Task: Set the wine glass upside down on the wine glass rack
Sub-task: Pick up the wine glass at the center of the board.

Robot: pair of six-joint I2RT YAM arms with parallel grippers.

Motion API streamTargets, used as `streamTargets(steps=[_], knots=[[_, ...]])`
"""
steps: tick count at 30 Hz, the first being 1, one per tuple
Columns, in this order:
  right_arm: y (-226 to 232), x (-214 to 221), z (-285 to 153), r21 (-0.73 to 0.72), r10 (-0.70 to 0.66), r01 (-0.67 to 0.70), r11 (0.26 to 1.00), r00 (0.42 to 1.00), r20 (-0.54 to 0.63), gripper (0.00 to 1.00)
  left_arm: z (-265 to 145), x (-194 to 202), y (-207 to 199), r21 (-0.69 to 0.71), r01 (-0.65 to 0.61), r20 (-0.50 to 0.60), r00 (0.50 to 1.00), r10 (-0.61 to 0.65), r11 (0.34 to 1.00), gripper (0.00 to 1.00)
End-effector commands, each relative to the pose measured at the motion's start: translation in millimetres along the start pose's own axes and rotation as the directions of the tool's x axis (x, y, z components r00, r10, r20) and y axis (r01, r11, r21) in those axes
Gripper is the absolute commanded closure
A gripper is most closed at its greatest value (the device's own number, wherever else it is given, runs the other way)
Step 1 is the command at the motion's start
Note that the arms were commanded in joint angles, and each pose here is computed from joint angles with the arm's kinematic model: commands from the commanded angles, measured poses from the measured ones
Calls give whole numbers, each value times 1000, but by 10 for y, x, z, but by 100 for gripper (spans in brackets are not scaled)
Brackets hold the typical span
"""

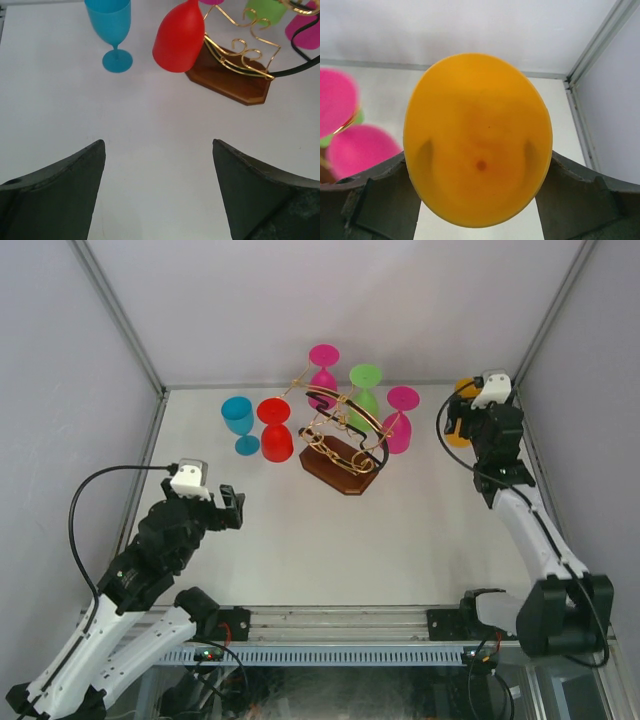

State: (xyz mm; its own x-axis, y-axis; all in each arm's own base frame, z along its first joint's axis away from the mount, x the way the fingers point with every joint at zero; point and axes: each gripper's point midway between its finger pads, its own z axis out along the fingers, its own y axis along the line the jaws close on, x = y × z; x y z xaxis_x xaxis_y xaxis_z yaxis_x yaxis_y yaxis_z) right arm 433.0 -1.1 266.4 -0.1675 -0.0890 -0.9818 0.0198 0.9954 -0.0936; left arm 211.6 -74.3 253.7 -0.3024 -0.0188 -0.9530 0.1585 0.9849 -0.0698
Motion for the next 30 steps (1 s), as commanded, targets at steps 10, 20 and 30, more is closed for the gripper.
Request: streamTargets(steps=[10, 20, 30], knots=[[752, -23, -1632, -263, 56, -47, 964, 998, 24, 47, 73, -257, -440, 204, 106, 75, 990, -123, 973, 8], [1488, -30, -2464, -592, 155, -136, 795, 988, -18, 48, 58, -256, -660, 304, 192, 43, 976, -215, 933, 7], [2333, -452, -2902, -772, 252, -124, 624, 966, 49, 46, 61, -122, -1160, 467, 317, -84, 945, -316, 826, 7]])
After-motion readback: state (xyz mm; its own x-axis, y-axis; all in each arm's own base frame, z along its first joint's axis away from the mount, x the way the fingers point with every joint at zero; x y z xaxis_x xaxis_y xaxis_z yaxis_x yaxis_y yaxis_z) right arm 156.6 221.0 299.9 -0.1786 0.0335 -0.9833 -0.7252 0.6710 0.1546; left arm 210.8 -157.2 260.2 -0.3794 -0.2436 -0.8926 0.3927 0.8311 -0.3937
